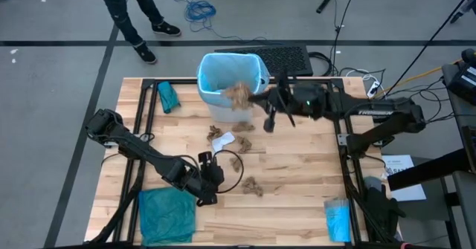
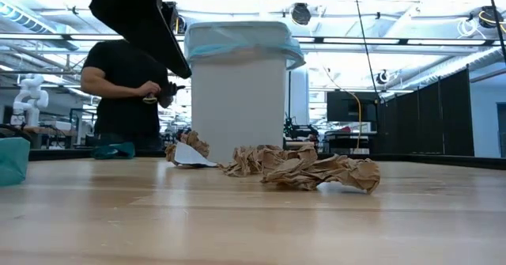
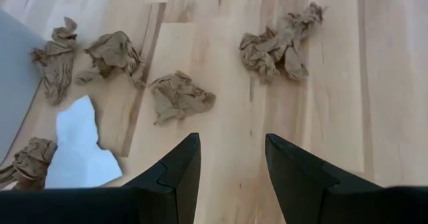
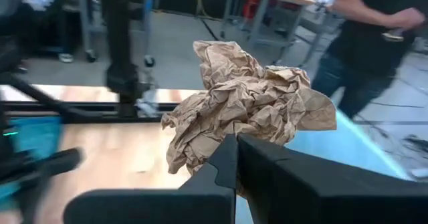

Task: Place trash/remove bag and relplace
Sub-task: Put the brown paper into the blue trash bag inside the white trash bin

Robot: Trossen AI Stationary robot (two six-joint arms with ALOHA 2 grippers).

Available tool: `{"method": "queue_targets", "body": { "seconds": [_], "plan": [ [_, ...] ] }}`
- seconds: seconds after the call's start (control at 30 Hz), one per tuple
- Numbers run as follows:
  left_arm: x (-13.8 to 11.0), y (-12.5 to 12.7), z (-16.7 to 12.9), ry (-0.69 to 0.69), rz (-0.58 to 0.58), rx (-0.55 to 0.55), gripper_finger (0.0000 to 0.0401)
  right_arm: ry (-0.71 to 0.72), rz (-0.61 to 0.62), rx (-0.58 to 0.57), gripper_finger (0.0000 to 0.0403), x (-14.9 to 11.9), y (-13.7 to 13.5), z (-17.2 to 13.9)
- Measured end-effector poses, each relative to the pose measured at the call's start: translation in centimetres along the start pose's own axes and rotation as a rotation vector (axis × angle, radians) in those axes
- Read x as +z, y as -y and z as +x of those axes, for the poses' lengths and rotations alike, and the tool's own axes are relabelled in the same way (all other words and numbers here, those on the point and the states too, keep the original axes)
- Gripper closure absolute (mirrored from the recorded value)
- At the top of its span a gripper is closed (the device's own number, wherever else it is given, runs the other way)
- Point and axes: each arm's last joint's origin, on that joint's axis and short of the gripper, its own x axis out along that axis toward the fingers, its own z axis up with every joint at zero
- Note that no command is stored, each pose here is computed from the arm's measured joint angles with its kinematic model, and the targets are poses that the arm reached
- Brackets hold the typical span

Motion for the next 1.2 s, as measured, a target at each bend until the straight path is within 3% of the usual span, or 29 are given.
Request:
{"method": "queue_targets", "body": {
  "seconds": [0.13,0.33,0.53,1.2],
  "plan": [
    [0.0,0.0,0.0,0.005,-0.001,0.008,0.0237,-0.038,0.004,-0.026,0.0403,0.6,2.3,1.8],
    [0.1,-0.1,0.0,0.016,-0.001,0.026,0.0237,-0.115,0.042,-0.085,0.0403,-1.4,5.7,5.4],
    [0.3,0.0,0.0,0.035,-0.013,0.017,0.0237,-0.127,0.125,-0.125,0.0403,-2.6,8.5,7.0],
    [0.3,0.0,0.0,0.036,-0.012,0.017,0.0237,-0.085,0.134,-0.135,0.0403,-2.2,8.8,7.0]
  ]
}}
